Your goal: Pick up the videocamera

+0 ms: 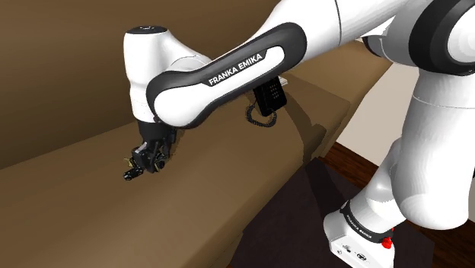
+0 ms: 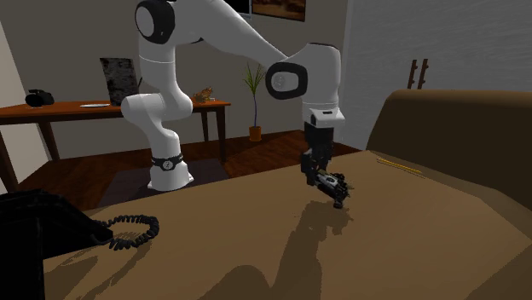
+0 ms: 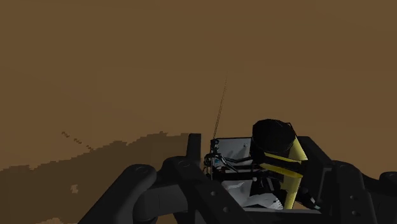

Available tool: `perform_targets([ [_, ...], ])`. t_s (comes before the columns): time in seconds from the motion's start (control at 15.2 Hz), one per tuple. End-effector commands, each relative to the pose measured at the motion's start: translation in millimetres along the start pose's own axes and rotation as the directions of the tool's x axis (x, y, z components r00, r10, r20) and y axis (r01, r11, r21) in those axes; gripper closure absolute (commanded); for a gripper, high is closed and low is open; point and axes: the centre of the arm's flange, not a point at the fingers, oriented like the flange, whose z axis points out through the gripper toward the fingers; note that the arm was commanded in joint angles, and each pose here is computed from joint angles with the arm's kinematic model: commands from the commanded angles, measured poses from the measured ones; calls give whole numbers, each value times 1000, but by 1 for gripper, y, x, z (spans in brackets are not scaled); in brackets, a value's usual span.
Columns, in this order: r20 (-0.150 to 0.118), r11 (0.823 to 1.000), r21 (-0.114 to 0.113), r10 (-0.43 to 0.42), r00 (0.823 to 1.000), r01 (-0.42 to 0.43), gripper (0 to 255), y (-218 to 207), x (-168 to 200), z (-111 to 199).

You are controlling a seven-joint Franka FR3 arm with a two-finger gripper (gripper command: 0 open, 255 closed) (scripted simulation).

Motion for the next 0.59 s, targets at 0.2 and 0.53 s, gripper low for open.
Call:
perform_targets([
  [0.2,0,1000,0,0,1000,0,255,-2,0,-27],
  [0.53,0,1000,0,0,1000,0,255,-3,0,-44],
])
